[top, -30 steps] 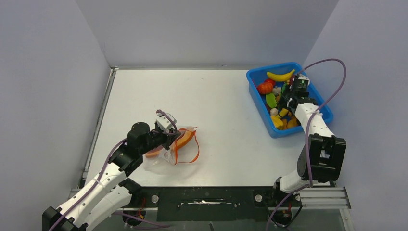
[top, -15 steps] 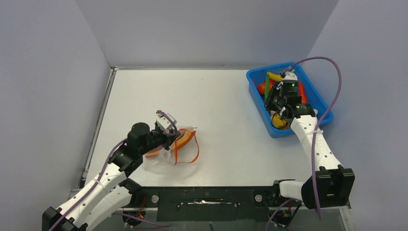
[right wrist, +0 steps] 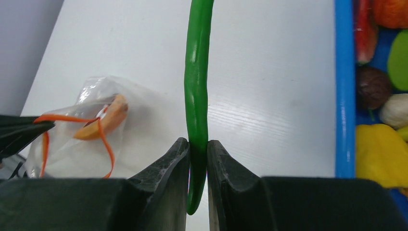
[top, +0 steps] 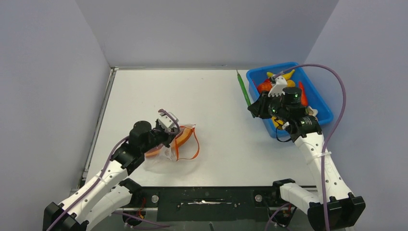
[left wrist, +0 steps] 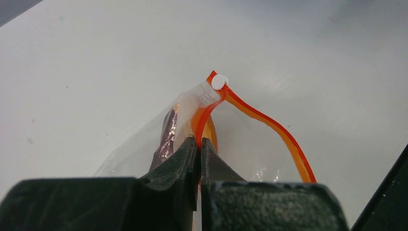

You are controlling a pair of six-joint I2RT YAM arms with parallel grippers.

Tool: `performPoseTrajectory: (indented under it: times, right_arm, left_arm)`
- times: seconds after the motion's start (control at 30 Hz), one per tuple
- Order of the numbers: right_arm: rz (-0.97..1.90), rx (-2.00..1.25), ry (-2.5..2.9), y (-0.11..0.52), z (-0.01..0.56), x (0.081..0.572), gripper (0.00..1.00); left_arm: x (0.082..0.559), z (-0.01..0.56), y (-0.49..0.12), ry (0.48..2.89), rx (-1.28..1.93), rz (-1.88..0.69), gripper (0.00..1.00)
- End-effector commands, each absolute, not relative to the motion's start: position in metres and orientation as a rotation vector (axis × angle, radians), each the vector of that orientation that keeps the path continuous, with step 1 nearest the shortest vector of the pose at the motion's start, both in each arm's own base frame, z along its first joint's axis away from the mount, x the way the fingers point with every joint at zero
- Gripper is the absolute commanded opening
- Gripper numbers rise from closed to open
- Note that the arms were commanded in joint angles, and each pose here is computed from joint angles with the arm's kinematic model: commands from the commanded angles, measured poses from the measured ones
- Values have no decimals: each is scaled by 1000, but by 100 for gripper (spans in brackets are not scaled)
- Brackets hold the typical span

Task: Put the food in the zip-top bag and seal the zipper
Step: Place the fake vegetable in the zipper food storage bag.

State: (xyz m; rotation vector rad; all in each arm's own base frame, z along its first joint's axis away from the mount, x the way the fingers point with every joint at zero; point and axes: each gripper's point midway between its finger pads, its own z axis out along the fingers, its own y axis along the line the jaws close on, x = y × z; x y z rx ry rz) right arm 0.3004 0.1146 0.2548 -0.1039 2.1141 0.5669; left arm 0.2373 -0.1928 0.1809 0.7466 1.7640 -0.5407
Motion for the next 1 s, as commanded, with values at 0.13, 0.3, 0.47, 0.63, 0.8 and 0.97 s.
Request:
performPoseTrajectory:
  times: [0.13, 0.3, 0.47, 0.63, 0.8, 0.97]
  right_arm:
    - [789, -381, 2100, 171, 254, 258, 9]
    - [922, -521, 2107, 198, 249, 227, 9]
    - [989, -626, 2126, 215, 243, 200, 9]
    - [1039, -699, 2154, 227, 232, 175, 9]
    - [1071, -797, 2133, 241, 232, 154, 9]
    - [1062, -851, 2183, 248, 226, 149, 9]
  left_arm:
    - [268, 251, -200, 1553, 701, -470, 0]
    - [280, 251, -200, 1554, 694, -426, 0]
    - [291, 263, -199, 1517, 779, -325, 0]
    - [294, 257, -202, 1521, 828, -307, 0]
    - [287, 249, -209, 1510, 827, -376, 0]
    - [284, 243, -211, 1519, 823, -407, 0]
